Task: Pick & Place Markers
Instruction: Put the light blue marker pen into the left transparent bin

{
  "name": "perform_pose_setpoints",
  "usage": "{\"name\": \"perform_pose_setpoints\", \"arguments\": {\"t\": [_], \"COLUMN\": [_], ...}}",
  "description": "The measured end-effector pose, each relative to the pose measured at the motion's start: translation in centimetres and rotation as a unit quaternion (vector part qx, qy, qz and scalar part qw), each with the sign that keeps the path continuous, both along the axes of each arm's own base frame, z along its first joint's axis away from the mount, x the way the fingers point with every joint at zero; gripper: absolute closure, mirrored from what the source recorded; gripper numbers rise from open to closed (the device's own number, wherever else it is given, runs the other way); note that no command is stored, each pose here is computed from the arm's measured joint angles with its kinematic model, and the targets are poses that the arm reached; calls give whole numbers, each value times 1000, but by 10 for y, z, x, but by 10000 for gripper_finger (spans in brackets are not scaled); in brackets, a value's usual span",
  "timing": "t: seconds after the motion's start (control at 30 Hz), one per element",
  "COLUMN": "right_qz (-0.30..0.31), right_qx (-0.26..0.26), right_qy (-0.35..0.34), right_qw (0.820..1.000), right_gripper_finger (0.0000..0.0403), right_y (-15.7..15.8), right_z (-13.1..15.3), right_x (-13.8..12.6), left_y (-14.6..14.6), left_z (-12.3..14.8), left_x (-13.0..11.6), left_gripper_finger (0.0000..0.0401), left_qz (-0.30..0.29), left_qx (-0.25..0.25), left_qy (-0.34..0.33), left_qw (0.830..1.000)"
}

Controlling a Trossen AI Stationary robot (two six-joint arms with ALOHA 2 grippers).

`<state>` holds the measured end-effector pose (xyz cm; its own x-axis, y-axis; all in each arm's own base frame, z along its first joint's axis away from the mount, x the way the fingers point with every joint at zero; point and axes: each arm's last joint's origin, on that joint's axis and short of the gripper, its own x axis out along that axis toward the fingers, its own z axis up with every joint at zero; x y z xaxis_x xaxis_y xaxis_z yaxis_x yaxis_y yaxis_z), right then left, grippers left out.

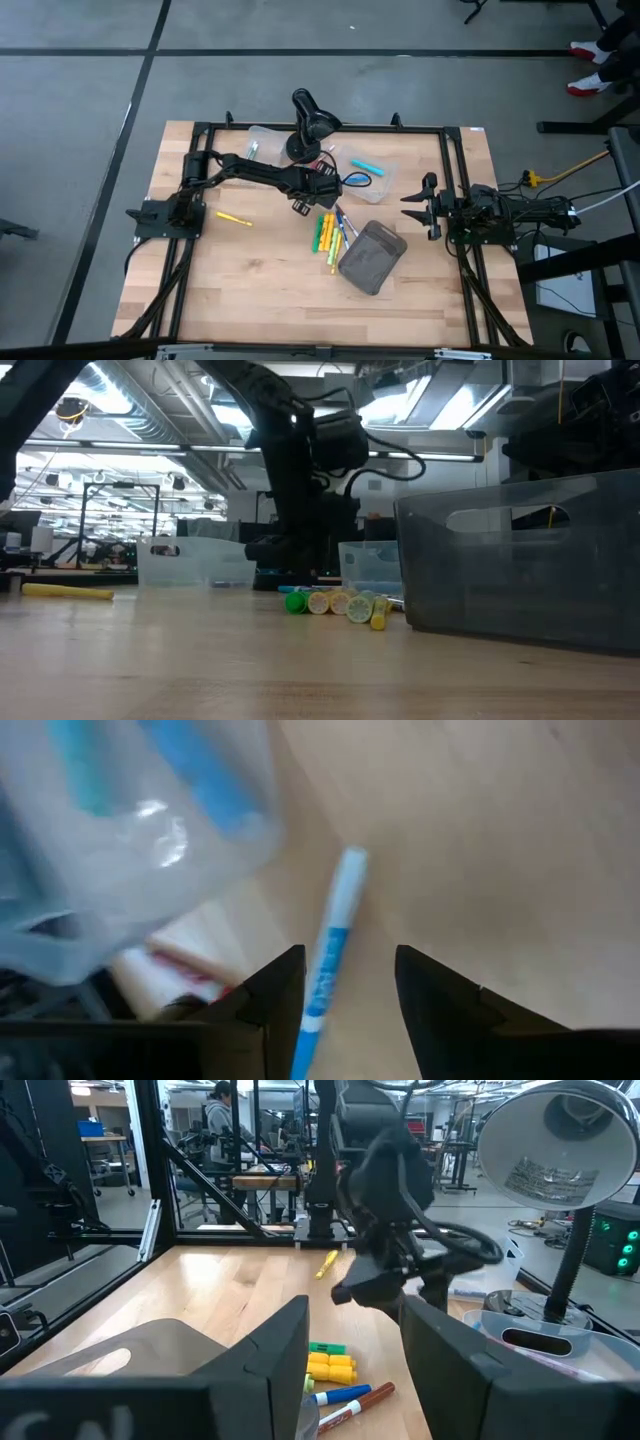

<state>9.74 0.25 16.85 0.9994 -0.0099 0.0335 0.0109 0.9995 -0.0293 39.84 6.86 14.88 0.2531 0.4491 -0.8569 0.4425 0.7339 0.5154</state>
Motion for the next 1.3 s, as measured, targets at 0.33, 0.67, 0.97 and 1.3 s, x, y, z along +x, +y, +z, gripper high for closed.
{"name": "perform_pose_setpoints", "arguments": {"t": [0.33, 0.67, 0.97, 1.3], "right_qz": [0, 0, 0, 0], "right_qx": [0, 0, 0, 0], "right_qy": [0, 0, 0, 0], "right_qw": [1000, 1000, 1000, 1000], "right_gripper_finger": [246, 246, 246, 246], "right_y": [0, 0, 0, 0], "right_z": [0, 0, 0, 0], "right_x": [0, 0, 0, 0], "left_y": [28, 40, 32, 10], "left_z": [-3, -7, -15, -18], "left_x": [-6, -6, -6, -8], "left_gripper_finger": [270, 268, 270, 306], "left_qz": [26, 19, 27, 54], "left_qx": [-40, -116, -128, -118], "left_qy": [-4, -28, -2, 23], "left_qw": [999, 993, 991, 991]}}
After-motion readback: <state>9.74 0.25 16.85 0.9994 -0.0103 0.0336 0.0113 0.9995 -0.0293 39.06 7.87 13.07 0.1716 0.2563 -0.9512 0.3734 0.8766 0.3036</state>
